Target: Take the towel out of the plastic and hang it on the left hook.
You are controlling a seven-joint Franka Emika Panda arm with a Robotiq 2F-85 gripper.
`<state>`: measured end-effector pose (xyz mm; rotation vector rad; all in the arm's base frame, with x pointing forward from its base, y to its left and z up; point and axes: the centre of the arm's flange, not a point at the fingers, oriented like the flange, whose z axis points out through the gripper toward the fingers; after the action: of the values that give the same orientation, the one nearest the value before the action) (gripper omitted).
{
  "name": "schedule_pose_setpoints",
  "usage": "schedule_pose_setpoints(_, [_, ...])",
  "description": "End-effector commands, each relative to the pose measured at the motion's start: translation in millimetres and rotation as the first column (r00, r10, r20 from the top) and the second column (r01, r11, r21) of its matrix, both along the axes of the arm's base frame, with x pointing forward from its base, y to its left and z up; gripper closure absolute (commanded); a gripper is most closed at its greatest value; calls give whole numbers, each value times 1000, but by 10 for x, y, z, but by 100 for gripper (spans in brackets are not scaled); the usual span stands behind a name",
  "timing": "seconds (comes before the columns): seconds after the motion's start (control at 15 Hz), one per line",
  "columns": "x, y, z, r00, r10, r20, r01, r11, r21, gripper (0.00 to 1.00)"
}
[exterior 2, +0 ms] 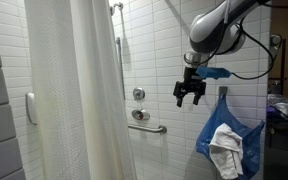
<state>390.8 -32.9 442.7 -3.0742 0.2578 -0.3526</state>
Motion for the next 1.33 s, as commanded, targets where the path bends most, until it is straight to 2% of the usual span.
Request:
schedule_pose_setpoints(0.0, [0, 0, 0, 1000, 0, 0, 0, 1000, 0, 0])
schedule_pose_setpoints(1.07, [0, 0, 0, 1000, 0, 0, 0, 1000, 0, 0])
schedule_pose_setpoints(1.27, [37, -23, 16, 997, -72, 31, 72, 997, -2, 0])
